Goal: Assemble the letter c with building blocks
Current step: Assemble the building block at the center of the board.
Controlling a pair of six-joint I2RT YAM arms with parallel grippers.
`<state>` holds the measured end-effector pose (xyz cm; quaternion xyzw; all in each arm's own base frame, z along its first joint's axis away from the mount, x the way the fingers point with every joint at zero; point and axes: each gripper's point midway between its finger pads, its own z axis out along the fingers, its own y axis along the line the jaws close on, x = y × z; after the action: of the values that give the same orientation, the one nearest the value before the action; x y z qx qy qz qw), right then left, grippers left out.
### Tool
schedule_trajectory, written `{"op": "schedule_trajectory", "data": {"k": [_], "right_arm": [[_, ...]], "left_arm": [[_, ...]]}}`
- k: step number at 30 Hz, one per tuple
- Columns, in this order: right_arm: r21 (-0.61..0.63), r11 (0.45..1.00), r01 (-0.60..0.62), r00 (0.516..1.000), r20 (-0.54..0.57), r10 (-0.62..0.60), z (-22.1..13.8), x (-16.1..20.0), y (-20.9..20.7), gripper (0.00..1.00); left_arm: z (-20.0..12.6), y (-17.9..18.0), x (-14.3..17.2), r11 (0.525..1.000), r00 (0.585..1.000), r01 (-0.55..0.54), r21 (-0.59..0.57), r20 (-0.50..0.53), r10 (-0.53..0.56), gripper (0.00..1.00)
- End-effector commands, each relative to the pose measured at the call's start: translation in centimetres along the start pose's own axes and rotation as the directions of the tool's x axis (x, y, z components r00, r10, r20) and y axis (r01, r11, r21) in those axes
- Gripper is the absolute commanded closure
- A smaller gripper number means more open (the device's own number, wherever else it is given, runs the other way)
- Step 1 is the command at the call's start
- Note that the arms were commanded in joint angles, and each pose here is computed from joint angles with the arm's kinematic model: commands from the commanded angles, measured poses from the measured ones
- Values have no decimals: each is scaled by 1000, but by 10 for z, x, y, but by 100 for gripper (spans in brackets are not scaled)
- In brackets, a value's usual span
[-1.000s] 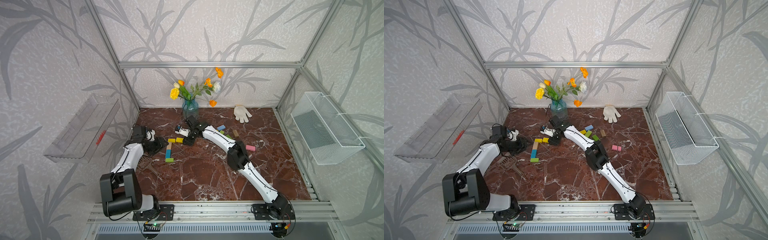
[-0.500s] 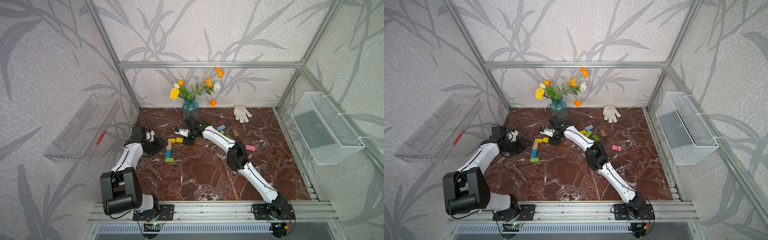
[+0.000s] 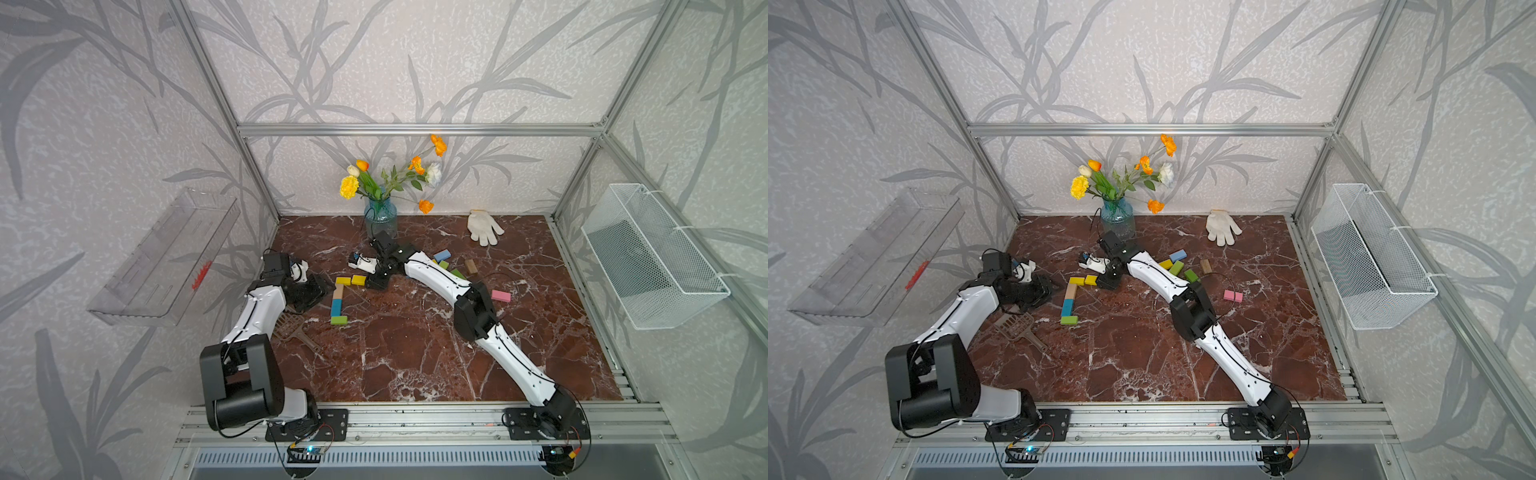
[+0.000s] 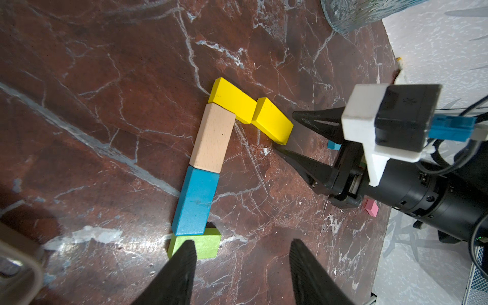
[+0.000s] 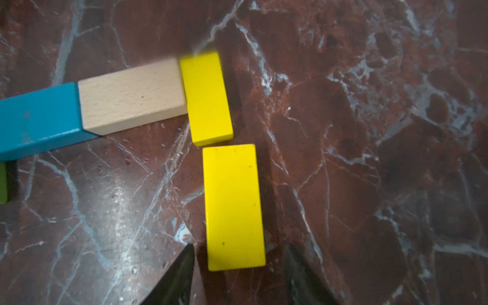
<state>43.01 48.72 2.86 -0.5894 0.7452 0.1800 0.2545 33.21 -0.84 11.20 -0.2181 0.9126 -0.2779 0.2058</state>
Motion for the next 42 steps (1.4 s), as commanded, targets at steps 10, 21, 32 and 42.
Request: {"op": "schedule_trajectory", "data": {"k": [10,21,32,42], "right_arm": [[-17,999,40,999,-2,-40,2,3,2,52],[-12,998,59,998,-9,-59,6,6,2,56],[-7,997,79,997,-8,-79,7,6,1,60],[-10,995,96,995,0,-96,7,5,0,61]], "left_arm": [[-3,-1,-6,1000,1000,-17,-3,6,17,42],[-1,0,-5,1000,1000,-9,-1,-5,9,43],[0,1,-5,1000,1000,-7,-2,-11,7,43],[0,0,-5,1000,1000,-6,2,-12,6,43]]}}
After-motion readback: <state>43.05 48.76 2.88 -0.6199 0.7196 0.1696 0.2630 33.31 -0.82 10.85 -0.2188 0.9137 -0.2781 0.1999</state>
